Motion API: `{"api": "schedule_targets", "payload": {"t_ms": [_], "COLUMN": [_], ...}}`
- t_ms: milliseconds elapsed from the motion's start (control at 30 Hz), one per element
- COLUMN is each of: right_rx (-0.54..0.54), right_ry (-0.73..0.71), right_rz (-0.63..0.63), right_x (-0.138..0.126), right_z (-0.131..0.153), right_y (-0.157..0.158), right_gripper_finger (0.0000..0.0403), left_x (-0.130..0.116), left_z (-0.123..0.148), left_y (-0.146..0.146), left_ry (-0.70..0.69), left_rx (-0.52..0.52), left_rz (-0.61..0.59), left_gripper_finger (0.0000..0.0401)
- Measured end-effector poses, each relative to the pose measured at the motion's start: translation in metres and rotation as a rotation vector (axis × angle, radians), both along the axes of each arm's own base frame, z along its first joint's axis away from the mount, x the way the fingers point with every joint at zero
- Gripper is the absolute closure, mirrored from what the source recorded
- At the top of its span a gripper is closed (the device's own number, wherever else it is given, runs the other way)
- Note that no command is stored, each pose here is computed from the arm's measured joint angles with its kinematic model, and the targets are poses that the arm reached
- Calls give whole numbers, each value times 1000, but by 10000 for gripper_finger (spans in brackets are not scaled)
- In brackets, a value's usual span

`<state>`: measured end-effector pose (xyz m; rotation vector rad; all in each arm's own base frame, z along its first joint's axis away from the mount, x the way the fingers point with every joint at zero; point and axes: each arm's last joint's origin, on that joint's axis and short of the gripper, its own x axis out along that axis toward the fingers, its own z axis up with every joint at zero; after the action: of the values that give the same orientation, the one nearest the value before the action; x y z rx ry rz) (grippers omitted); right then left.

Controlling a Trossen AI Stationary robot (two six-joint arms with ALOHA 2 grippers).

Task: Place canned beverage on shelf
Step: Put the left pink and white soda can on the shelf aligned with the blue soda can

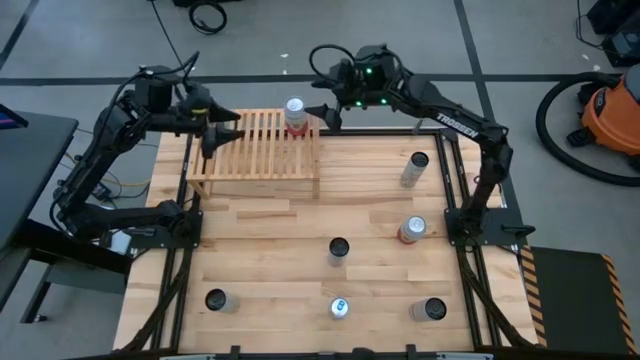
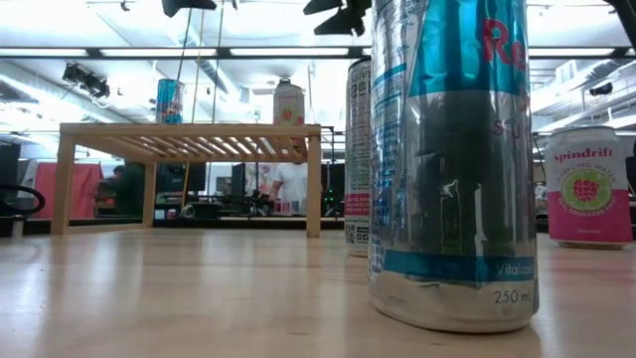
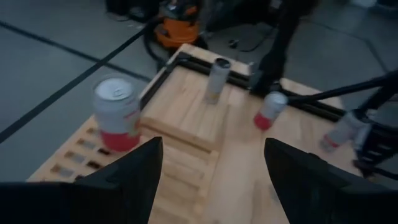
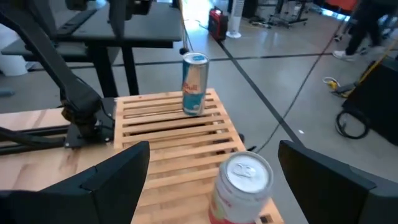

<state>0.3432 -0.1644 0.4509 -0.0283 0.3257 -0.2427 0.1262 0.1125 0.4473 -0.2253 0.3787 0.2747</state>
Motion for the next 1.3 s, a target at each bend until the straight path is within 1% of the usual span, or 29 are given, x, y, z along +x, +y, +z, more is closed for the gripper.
{"api": "schedule_targets", "payload": {"t_ms": [167, 200, 233, 400, 433, 567, 600, 700, 833, 1000, 1133, 1300], "right_rx": [-15, -17, -16, -9, -8, -2, 1, 4, 12, 13, 12, 13], "right_ry": [22, 28, 33, 49, 50, 64, 71, 78, 95, 97, 97, 97], "right_rz": [-55, -61, -63, -62, -62, -62, -63, -64, -64, -62, -62, -62], "right_x": [-17, -20, -22, -33, -35, -39, -39, -41, -41, -41, -41, -41], "right_z": [11, 12, 14, 19, 20, 21, 20, 20, 19, 18, 18, 18], "right_y": [6, 8, 9, 14, 15, 17, 17, 18, 18, 19, 19, 19], "right_gripper_finger": [37, 37, 37, 37, 37, 37, 37, 37, 37, 37, 37, 37], "left_x": [4, 6, 8, 26, 31, 54, 60, 73, 85, 98, 110, 123], "left_z": [7, 8, 9, 12, 12, 7, 4, -3, -14, -29, -45, -60], "left_y": [4, 5, 7, 18, 21, 38, 42, 54, 68, 84, 98, 110], "left_ry": [-64, -81, -95, -154, -165, -202, -202, -190, -132, -51, 3, 27], "left_rx": [45, 39, 35, 89, 88, 27, 28, 52, 106, 149, 145, 135], "left_rz": [-5, -1, 2, -25, -25, 15, 16, 32, 97, 181, 222, 232], "left_gripper_finger": [119, 119, 119, 119, 119, 119, 119, 119, 119, 119, 119, 119]}}
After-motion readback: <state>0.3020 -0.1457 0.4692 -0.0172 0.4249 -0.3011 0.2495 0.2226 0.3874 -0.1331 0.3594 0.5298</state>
